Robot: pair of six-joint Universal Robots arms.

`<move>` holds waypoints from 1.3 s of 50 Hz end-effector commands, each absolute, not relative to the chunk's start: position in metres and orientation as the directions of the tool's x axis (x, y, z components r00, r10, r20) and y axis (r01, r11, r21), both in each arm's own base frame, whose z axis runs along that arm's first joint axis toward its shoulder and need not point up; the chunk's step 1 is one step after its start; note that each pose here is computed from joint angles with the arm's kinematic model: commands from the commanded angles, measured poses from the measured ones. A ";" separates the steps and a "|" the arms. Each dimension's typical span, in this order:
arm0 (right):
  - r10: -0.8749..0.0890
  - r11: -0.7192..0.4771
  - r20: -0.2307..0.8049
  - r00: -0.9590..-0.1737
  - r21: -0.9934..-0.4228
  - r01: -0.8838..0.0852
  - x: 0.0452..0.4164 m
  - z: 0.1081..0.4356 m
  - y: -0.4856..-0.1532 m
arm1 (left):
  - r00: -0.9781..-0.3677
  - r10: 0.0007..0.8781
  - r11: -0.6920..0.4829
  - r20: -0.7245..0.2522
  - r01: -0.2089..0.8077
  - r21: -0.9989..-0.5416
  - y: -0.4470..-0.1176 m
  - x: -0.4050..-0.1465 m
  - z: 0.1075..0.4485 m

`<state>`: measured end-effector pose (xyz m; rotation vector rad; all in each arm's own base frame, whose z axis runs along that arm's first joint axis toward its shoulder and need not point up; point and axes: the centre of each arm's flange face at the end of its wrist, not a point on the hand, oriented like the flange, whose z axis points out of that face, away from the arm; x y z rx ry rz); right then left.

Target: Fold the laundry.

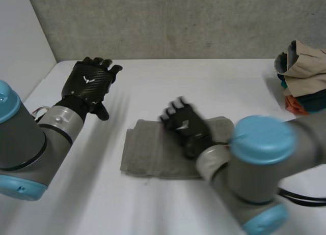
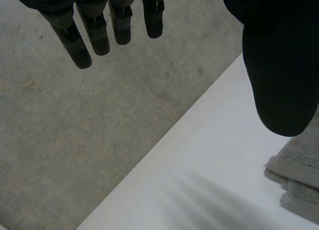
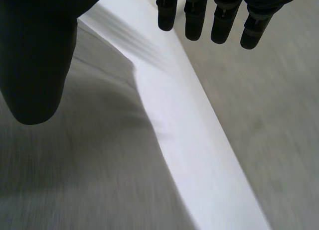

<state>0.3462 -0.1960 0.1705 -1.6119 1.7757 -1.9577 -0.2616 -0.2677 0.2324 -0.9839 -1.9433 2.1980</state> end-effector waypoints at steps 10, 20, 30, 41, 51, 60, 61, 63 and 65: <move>-0.564 0.149 0.462 -0.685 -0.759 -0.634 0.216 0.129 -0.239 | -0.776 0.471 -0.216 -0.419 0.359 -0.908 -0.257 -0.274 0.229; -0.526 -0.339 0.564 -0.637 -0.826 -0.451 0.308 0.217 -0.222 | -0.785 0.452 -0.246 -0.424 0.347 -0.905 -0.254 -0.273 0.243; -0.813 -0.308 0.485 -0.322 -0.828 -0.469 0.380 0.138 -0.153 | -0.812 0.458 -0.246 -0.363 0.277 -0.929 -0.253 -0.276 0.254; -0.648 0.016 0.160 -0.745 -0.975 -0.224 0.314 0.200 -0.247 | -0.865 0.457 -0.217 -0.209 0.119 -0.969 -0.251 -0.298 0.276; -0.548 0.209 0.007 -0.836 -0.967 -0.145 0.281 0.208 -0.266 | -0.718 0.663 -0.130 -0.210 0.166 -0.977 -0.207 -0.378 0.216; -0.554 0.255 0.006 -0.833 -0.951 -0.176 0.291 0.194 -0.272 | -0.763 0.589 0.041 -0.264 0.355 -0.934 -0.210 -0.379 0.152; -0.557 0.262 0.004 -0.830 -0.948 -0.181 0.292 0.192 -0.272 | -0.774 0.571 0.053 -0.274 0.368 -0.928 -0.211 -0.376 0.151; -0.596 0.273 -0.002 -0.803 -0.941 -0.200 0.303 0.188 -0.262 | -0.791 0.538 0.082 -0.290 0.391 -0.917 -0.212 -0.369 0.147; -0.629 0.274 -0.004 -0.777 -0.937 -0.217 0.314 0.184 -0.253 | -0.796 0.518 0.116 -0.312 0.427 -0.897 -0.213 -0.358 0.140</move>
